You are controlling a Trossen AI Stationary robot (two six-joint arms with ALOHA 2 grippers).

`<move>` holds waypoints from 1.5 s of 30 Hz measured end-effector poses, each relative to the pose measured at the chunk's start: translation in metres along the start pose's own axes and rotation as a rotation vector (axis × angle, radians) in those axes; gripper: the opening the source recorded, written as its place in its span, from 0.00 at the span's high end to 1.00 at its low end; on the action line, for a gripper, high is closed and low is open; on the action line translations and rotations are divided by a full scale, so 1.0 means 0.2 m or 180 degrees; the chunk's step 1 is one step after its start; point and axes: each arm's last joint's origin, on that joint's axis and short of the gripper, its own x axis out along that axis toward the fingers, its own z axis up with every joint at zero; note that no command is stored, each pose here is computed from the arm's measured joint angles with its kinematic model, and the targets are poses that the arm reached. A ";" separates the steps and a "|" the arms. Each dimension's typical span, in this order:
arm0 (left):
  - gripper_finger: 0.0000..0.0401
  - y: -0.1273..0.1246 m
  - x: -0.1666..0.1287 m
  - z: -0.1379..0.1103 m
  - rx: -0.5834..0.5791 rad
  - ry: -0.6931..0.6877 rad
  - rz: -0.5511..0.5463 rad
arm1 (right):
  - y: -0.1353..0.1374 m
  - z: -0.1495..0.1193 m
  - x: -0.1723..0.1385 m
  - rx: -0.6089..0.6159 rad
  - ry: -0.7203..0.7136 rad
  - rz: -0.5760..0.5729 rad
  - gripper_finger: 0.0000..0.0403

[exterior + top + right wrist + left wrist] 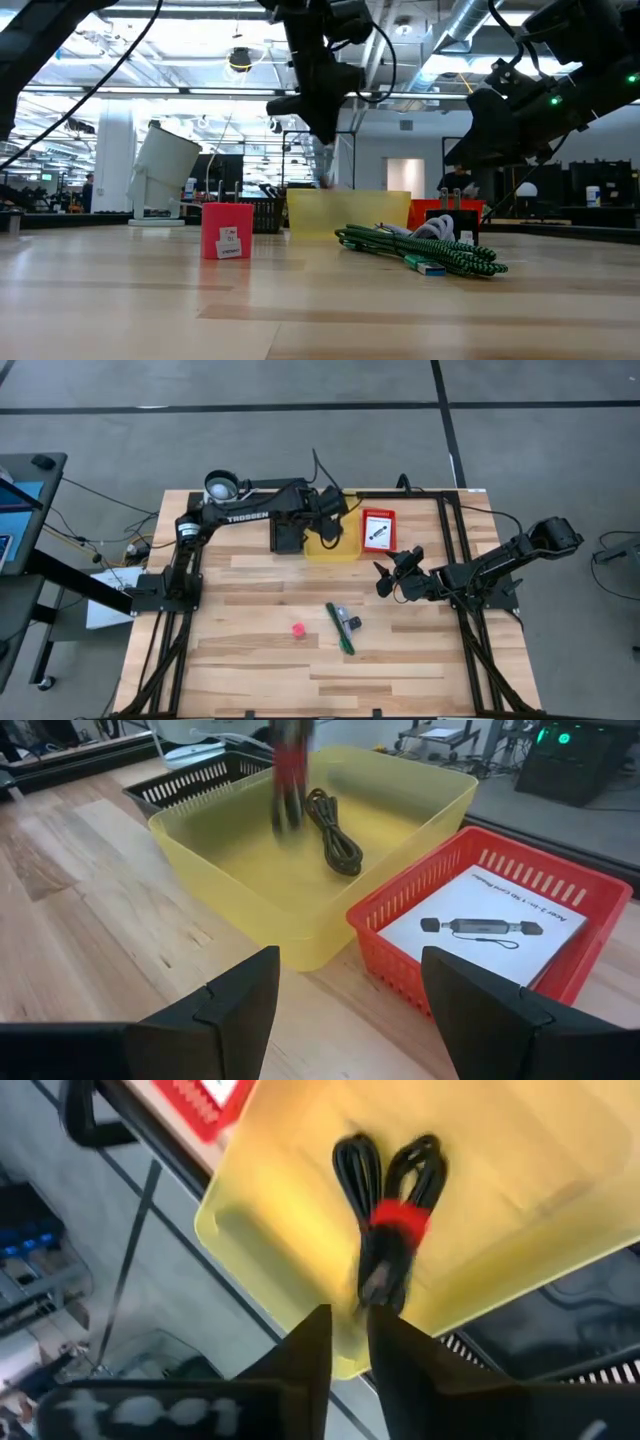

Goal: Pick and place items into bin
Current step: Put the black charger cable into the yellow bin, then put the green charger cable into the yellow bin

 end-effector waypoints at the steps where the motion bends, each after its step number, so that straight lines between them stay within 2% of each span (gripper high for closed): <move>1: 0.83 0.00 0.00 0.01 0.0028 -0.0019 0.0005 | 0.00 0.00 0.00 0.0001 0.0005 0.0008 0.41; 7: 0.74 -0.04 -0.02 0.06 0.0177 -0.0256 -0.0138 | 0.00 0.00 0.00 0.0001 0.0039 0.0057 0.41; 11: 0.70 -0.09 -0.04 0.13 0.0300 -0.0663 -0.0393 | 0.00 0.00 0.00 0.0001 0.0039 0.0058 0.41; 14: 0.67 -0.16 -0.03 0.19 0.0510 -0.0804 -0.0555 | 0.00 0.00 0.00 0.0001 0.0040 0.0059 0.41; 20: 0.63 -0.35 0.02 0.31 0.0979 -0.0779 -0.0785 | 0.00 0.00 0.00 0.0022 0.0046 0.0068 0.41; 24: 0.63 -0.43 0.03 0.39 0.0895 -0.0797 -0.0814 | 0.00 0.00 0.00 0.0022 0.0047 0.0068 0.41; 30: 0.63 -0.52 0.00 0.48 0.0881 -0.1053 -0.0930 | 0.00 0.00 0.00 0.0023 0.0048 0.0068 0.41; 35: 0.63 -0.56 -0.04 0.55 0.0924 -0.1240 -0.0912 | 0.00 0.00 0.00 0.0025 0.0054 0.0077 0.41; 41: 0.63 -0.61 -0.08 0.63 0.0727 -0.1528 -0.0992 | 0.00 0.00 0.00 0.0024 0.0065 0.0092 0.41; 45: 0.63 -0.62 -0.10 0.66 0.0675 -0.1566 -0.0979 | 0.00 0.00 0.00 0.0025 0.0065 0.0094 0.41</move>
